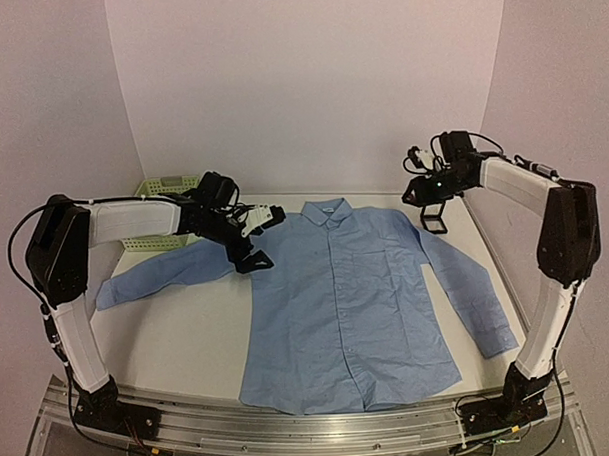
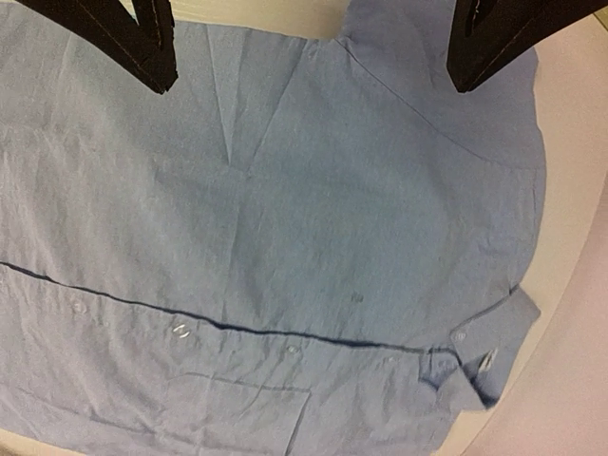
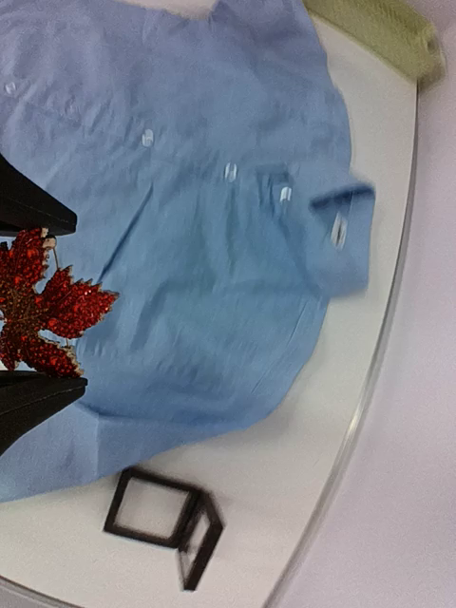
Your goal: Pin the brooch onto the clothing
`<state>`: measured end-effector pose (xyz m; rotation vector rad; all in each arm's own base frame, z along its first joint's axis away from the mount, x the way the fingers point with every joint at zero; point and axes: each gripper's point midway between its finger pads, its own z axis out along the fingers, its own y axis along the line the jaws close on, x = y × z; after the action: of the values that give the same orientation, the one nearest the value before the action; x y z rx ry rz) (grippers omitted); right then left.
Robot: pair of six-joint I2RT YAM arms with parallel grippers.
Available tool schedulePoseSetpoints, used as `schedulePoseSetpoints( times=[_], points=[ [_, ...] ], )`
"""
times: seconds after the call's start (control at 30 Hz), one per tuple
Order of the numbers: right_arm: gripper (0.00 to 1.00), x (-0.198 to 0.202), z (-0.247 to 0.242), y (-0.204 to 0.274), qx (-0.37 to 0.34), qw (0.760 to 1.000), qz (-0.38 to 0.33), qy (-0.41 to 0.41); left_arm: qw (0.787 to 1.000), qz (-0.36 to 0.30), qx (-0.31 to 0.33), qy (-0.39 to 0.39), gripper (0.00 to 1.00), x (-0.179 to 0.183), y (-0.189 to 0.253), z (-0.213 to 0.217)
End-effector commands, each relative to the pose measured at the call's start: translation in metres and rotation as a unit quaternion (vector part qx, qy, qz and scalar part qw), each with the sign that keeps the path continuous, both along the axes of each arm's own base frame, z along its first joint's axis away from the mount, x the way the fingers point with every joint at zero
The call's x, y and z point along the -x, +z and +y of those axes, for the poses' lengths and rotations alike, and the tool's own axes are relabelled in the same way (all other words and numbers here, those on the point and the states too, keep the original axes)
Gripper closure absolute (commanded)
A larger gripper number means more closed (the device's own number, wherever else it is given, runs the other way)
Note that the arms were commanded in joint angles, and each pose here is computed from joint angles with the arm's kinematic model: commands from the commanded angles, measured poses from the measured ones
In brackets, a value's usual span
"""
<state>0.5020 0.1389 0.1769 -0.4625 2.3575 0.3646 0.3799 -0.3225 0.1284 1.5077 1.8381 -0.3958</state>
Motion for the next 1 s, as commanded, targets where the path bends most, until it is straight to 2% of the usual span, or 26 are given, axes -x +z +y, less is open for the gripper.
schedulePoseSetpoints(
  times=[0.0,0.23,0.37,0.47,0.57,0.63,0.7,0.97],
  points=[
    [0.74,0.07,0.103,0.077,-0.094,0.977,-0.054,0.184,0.981,-0.102,0.091,-0.136,0.01,0.025,0.1,-0.021],
    [0.76,0.166,0.2,0.141,-0.171,0.924,-0.077,0.334,0.925,-0.199,0.159,-0.283,0.07,0.071,0.193,-0.029],
    [0.76,0.211,0.237,0.164,-0.221,0.892,-0.07,0.387,0.888,-0.253,0.198,-0.329,0.22,0.101,0.238,-0.024],
    [0.76,0.236,0.258,0.176,-0.237,0.876,-0.071,0.415,0.858,-0.309,0.201,-0.359,0.3,0.125,0.254,-0.019],
    [0.76,0.255,0.274,0.184,-0.246,0.862,-0.073,0.436,0.83,-0.348,0.18,-0.397,0.39,0.148,0.247,-0.015],
    [0.76,0.264,0.282,0.186,-0.249,0.856,-0.071,0.447,0.822,-0.358,0.182,-0.405,0.44,0.156,0.25,-0.015],
    [0.76,0.274,0.29,0.187,-0.251,0.849,-0.068,0.459,0.816,-0.361,0.183,-0.413,0.44,0.161,0.255,-0.019],
    [0.76,0.287,0.3,0.199,-0.255,0.838,-0.08,0.476,0.824,-0.292,0.129,-0.469,0.33,0.18,0.233,-0.01]
  ],
)
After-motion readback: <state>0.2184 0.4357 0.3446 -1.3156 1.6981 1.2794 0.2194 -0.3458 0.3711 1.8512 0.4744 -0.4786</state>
